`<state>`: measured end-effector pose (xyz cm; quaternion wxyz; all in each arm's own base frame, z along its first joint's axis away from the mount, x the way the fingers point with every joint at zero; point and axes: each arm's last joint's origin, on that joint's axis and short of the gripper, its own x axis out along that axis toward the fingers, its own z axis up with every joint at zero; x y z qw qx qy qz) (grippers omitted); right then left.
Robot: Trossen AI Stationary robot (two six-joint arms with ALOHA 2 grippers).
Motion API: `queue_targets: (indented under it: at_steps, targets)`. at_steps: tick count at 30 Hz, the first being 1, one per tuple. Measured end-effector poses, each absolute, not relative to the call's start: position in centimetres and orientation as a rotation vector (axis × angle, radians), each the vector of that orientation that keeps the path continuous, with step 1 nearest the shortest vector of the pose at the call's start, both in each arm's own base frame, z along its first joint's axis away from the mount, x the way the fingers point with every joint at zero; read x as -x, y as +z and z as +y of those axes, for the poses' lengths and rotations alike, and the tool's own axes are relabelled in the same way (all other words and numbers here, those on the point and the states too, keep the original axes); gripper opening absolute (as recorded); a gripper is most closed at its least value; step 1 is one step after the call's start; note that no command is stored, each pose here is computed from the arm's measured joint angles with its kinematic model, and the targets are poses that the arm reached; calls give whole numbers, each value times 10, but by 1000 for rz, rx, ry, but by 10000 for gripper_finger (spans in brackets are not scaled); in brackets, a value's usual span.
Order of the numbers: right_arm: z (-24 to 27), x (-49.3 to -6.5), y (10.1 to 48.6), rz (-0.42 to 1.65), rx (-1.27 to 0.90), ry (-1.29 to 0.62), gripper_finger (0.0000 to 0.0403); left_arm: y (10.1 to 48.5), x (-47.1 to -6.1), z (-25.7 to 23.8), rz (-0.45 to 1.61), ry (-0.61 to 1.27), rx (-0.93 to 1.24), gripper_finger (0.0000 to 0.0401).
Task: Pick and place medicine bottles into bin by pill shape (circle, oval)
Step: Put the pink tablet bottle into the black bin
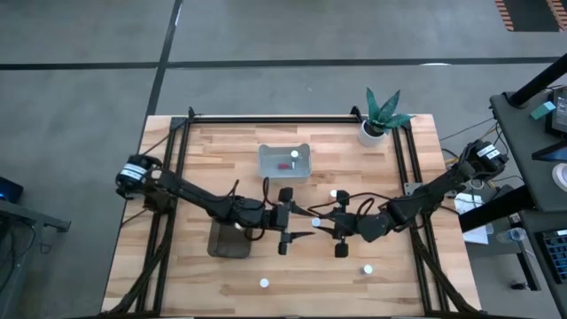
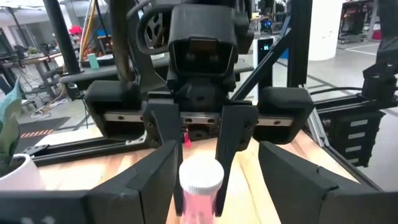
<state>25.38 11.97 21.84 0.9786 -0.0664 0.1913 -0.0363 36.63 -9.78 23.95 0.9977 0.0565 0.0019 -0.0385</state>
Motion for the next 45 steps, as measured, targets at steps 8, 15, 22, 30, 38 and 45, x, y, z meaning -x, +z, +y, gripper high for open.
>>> queue_targets:
  at_steps: [8,15,22,30,38,45]
  targets:
    - [119,-254,218,385,119,-80,96,230,-379,-99,22,-43,-117,210]
    - [118,-254,218,385,118,-81,96,224,-381,-100,39,-34,-121,200]
    - [119,-254,219,385,119,-79,96,223,-382,-99,41,-29,-121,148]
    - [119,-254,219,385,120,-78,96,223,-382,-99,41,-21,-118,94]
    - [119,-255,219,378,115,-77,128,223,-382,-98,42,18,-120,88]
    - [118,-254,222,368,108,-74,196,224,-381,-98,46,22,-124,86]
